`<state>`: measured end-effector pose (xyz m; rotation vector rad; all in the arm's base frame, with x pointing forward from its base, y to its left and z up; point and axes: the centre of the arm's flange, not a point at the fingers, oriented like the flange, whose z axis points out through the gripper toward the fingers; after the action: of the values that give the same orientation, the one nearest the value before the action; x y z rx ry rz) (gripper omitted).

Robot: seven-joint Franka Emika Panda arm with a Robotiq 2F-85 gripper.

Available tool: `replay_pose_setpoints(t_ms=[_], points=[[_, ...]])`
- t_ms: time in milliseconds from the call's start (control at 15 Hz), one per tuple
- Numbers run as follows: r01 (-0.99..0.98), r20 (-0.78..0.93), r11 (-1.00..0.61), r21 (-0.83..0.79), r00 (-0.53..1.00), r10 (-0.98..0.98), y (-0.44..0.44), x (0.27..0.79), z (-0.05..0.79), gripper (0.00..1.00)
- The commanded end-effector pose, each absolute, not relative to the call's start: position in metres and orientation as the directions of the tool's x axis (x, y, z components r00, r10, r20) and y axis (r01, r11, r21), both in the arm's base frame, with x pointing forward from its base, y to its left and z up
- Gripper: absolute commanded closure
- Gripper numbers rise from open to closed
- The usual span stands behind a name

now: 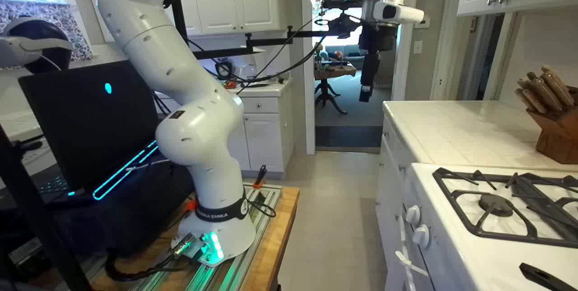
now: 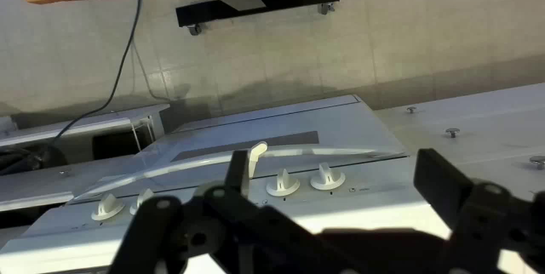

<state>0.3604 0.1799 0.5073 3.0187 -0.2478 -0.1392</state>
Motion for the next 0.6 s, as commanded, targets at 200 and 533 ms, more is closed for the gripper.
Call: replay_pose_setpoints(t_ms=[200, 533], points=[[-0.157, -0.082, -0.981, 0.116, 0.982, -0.167, 0.1799, 0.3604, 0.5073, 0.00], [-0.197, -0.080, -0.972, 0.125, 0.975, -0.207, 0.1732, 0.3640, 0.5069, 0.00]])
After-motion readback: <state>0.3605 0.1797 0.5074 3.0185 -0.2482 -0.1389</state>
